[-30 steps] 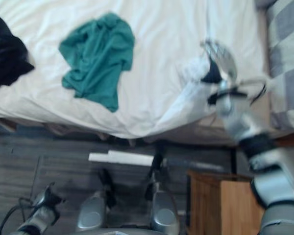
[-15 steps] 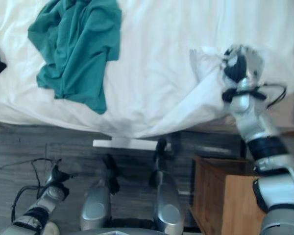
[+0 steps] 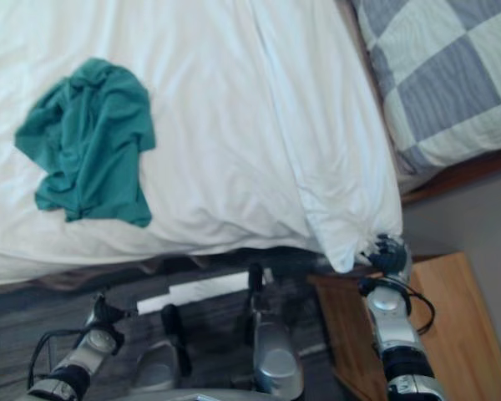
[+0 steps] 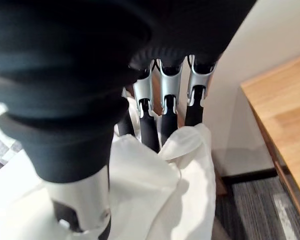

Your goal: Tidy up the quilt and then pick up the clothes from the bed and put them into the laundry hamper.

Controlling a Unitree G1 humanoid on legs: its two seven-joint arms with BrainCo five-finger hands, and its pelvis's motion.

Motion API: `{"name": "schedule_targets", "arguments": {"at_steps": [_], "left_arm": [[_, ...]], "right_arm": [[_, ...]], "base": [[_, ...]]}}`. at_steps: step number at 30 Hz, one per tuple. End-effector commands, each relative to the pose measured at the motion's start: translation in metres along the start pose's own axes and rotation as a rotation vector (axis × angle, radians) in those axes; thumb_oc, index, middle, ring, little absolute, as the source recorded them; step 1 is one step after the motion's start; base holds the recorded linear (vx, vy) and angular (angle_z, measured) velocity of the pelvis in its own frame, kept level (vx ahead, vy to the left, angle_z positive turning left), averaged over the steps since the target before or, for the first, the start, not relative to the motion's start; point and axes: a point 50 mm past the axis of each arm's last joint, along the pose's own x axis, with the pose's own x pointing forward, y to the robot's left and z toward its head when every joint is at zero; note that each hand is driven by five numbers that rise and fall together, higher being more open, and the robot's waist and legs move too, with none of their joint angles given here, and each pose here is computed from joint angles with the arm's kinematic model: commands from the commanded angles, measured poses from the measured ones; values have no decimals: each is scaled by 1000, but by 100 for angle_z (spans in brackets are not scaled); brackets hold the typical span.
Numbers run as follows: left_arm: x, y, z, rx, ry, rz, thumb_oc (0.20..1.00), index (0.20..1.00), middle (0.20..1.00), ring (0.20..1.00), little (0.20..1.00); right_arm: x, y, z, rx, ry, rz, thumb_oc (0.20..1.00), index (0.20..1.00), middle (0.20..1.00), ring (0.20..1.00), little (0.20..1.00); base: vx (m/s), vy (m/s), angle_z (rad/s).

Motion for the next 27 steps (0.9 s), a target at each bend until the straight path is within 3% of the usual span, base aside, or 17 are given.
{"name": "schedule_targets", "arguments": {"at_steps": [1,3,4,5,6,7,8,11,16,19,20,21,22,23,24,27], "left_arm": [[-4,-6,-16,42,53,-18,1000,1000,1000,1000,1000],[-6,-11,-19,53,51,-33,1000,1000,1000,1000,1000],[-6,-11,-19,53,50,-33,1000,1000,1000,1000,1000],[-9,-16,-23,70,56,-53,1000,1000,1000,1000,1000],[-9,-15,-23,69,56,-52,1000,1000,1000,1000,1000],[-10,-19,-22,74,42,-71,1000,1000,1000,1000,1000],[-10,-19,-22,72,42,-69,1000,1000,1000,1000,1000],[-6,-17,-10,63,4,-64,1000,1000,1000,1000,1000],[1,-9,14,-7,-56,-22,1000,1000,1000,1000,1000],[3,-10,29,-47,-80,-5,1000,1000,1000,1000,1000],[3,-14,30,-61,-69,-10,1000,1000,1000,1000,1000],[3,-13,30,-60,-69,-10,1000,1000,1000,1000,1000],[3,-14,28,-63,-55,-8,1000,1000,1000,1000,1000],[3,-14,28,-62,-55,-8,1000,1000,1000,1000,1000],[3,-14,25,-69,-37,-1,1000,1000,1000,1000,1000],[0,-16,9,-37,22,-11,1000,1000,1000,1000,1000]], "right_arm": [[9,-59,-17,-96,44,-206,1000,1000,1000,1000,1000],[20,-80,37,-103,-192,-259,1000,1000,1000,1000,1000],[20,-80,37,-103,-192,-259,551,551,551,551,551],[24,-84,88,-124,-401,-273,200,200,200,200,200],[24,-84,89,-123,-402,-273,200,200,200,200,200],[21,-84,139,-115,-598,-292,200,200,200,200,200],[21,-84,140,-114,-599,-292,200,200,200,200,200],[17,-81,220,-77,-824,-355,200,200,200,200,200],[39,-80,249,-84,-761,-391,200,200,200,200,200],[55,-57,203,-57,-557,-309,200,200,200,200,200],[55,-36,159,-43,-422,-228,200,200,200,200,200],[55,-37,158,-43,-421,-229,200,200,200,200,200],[46,-12,101,-64,-262,-132,200,200,200,200,200],[46,-12,101,-64,-261,-131,200,200,200,200,200],[27,14,44,-117,-105,-18,200,200,200,200,200],[-11,36,-28,-227,103,133,200,200,200,200,200]], "base": [[9,27,-5],[11,10,-7],[-2,-8,-11],[-24,-15,-14],[-35,-25,-17],[-38,-21,-13],[-66,-44,-11],[-100,-68,3],[-103,-57,39],[-51,-14,46],[-19,-17,30],[1,-13,10],[0,0,0],[7,16,8],[12,28,11],[35,41,6]]}}
